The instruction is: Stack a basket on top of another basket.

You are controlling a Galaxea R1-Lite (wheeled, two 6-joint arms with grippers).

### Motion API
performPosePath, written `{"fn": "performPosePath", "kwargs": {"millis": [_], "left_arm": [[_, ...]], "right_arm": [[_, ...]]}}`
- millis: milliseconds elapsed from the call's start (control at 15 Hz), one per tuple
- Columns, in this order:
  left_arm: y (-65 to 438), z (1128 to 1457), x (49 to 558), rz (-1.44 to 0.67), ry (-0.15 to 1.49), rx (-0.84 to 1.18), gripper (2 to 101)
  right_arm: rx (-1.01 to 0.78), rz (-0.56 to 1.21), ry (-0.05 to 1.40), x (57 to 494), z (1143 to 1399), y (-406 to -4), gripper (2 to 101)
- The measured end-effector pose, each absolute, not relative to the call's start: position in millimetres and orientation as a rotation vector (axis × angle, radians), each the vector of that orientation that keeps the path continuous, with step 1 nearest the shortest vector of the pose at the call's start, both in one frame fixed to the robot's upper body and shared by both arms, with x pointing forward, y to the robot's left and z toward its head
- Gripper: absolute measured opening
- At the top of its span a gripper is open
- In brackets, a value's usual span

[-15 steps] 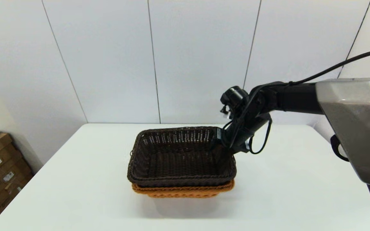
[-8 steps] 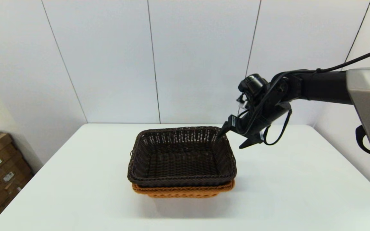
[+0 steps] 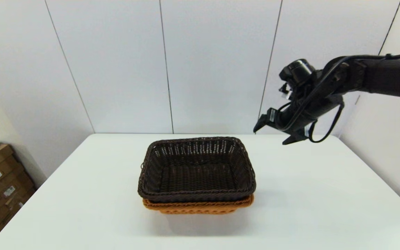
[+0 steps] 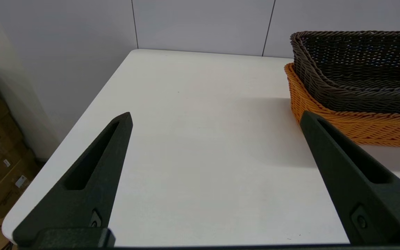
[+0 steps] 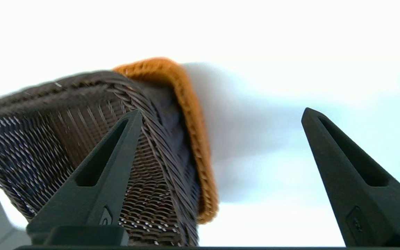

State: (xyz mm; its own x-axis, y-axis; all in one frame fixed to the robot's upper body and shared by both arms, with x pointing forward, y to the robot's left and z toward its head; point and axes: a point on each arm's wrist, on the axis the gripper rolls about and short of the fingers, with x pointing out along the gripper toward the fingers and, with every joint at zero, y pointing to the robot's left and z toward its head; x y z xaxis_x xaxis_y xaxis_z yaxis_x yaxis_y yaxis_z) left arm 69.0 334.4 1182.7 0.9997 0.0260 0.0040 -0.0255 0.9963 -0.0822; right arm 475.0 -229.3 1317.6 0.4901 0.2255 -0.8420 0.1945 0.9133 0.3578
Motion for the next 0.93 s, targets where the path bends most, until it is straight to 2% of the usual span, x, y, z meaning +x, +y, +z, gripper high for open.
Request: {"fn": "performPosePath", "kwargs": {"millis": [467, 733, 933], "left_arm": [[334.4, 1182.7, 69.0, 0.025, -0.005, -0.083, 97.8], [334.4, 1182.7, 69.0, 0.025, -0.005, -0.082, 97.8], [334.4, 1182.7, 69.0, 0.025, -0.005, -0.082, 97.8]], "right_arm": [[0.319, -0.096, 0.799, 390.5, 1424.0, -290.3, 95.6], [0.27, -0.121, 0.667, 309.7, 1474.1, -310.4, 96.5], [0.259, -0.116, 0.605, 235.5, 1496.6, -321.2, 97.0]]}}
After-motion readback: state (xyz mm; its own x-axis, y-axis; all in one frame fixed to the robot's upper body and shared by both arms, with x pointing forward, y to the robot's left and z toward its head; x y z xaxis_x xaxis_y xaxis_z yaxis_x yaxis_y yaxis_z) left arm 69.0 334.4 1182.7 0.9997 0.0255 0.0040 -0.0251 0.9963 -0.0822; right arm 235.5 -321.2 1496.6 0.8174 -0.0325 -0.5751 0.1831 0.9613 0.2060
